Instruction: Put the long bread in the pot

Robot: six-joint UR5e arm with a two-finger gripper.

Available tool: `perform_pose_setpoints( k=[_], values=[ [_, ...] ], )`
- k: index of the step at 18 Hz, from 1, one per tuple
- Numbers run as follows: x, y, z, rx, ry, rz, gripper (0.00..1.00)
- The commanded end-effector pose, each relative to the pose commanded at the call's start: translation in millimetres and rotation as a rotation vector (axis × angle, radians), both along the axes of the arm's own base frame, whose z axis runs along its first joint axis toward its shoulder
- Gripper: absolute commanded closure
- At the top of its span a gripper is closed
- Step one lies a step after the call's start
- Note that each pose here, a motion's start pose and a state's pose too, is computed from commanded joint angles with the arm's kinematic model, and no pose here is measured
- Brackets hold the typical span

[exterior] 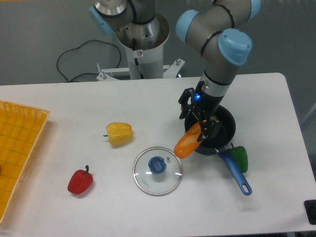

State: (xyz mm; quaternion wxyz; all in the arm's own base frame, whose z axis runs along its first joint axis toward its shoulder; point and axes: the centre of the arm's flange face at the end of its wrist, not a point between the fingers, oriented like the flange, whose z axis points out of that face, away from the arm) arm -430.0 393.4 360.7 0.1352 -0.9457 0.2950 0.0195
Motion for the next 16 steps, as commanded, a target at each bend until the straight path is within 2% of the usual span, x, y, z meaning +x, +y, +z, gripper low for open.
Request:
perform_pose_setpoints(
  k=[3, 5, 10, 13, 16],
  values=[
    [7.6, 22.8, 23.2, -0.090, 0.108, -0.050, 0.00],
    [21.2, 36.8, 23.8, -0.165, 0.160, -0.088, 0.00],
    [33.4, 44.3, 31.4, -0.167, 0.178, -0.105, 0.00],
    [41.7, 50.5, 34.3, -0.159, 0.173, -0.064, 0.00],
    [46.1, 54.7, 33.4, -0.160, 0.171, -0.065, 0.00]
  ],
)
